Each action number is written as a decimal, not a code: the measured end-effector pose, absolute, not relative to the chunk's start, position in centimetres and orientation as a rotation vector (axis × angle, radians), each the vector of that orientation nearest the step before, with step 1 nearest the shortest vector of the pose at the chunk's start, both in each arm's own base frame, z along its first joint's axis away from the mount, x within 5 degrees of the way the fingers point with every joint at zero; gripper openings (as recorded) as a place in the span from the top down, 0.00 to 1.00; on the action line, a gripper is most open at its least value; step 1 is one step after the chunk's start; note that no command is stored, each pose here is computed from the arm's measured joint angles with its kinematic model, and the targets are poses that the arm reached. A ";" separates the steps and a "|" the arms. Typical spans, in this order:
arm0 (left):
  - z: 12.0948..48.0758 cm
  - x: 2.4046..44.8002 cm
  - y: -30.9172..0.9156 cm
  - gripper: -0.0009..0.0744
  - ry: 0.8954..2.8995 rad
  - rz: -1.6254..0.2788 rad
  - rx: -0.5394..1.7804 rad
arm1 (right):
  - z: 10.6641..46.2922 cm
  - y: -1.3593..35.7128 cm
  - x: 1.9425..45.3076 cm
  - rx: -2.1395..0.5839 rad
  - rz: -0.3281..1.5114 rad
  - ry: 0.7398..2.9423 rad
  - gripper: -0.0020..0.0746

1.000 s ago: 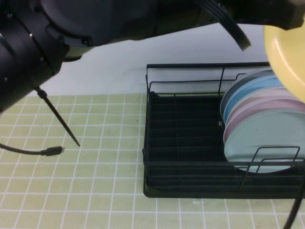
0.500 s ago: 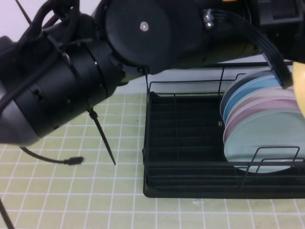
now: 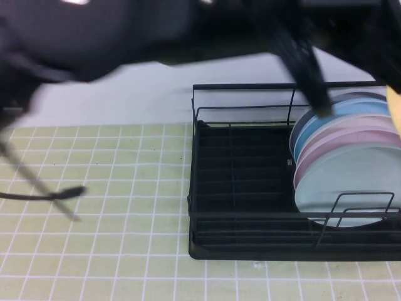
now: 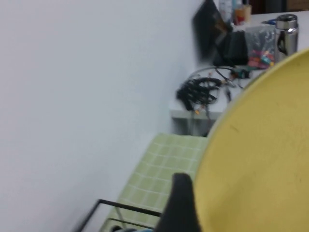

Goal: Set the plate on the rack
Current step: Hand over the plate, then place the plate on the rack

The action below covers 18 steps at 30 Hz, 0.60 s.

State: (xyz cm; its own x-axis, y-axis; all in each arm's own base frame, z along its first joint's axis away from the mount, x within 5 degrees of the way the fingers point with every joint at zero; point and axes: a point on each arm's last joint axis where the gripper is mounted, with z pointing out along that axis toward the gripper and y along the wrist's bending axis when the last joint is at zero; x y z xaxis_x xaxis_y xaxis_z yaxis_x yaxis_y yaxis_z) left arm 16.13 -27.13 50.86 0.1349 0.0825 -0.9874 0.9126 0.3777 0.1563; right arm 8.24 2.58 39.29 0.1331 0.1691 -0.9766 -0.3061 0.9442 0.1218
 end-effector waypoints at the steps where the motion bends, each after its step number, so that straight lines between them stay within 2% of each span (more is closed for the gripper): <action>1: 51.3 15.9 -26.4 0.46 1.295 -0.760 1.019 | 39.8 2.7 8.4 -0.153 0.320 1.390 0.98; 3: 52.0 15.4 -24.8 0.64 1.310 -0.707 1.017 | 40.8 2.9 8.7 -0.251 0.257 1.387 0.98; 6: 52.7 15.1 -22.2 0.99 1.371 -0.628 1.003 | 42.1 3.5 9.6 -0.447 0.156 1.424 0.98; 13: 53.4 14.7 -17.2 0.99 1.489 -0.442 0.895 | 43.0 3.7 13.6 -1.046 -0.156 1.634 0.98; 16: 52.0 14.1 -15.6 0.99 1.537 -0.406 0.843 | 42.7 3.7 15.4 -1.285 -0.244 1.589 0.98; 18: 50.3 13.7 -14.8 0.99 1.574 -0.397 0.815 | 42.3 4.0 16.8 -1.366 -0.239 1.553 0.98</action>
State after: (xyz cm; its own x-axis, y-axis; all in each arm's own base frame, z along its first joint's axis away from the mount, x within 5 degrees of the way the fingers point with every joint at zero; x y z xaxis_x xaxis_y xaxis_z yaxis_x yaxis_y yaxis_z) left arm 13.73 -14.76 50.32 0.0075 0.2716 -0.9624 0.6952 0.6903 0.2002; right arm 16.75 3.96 42.28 0.1515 -0.8289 -0.5385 -0.6286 0.3397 -0.6996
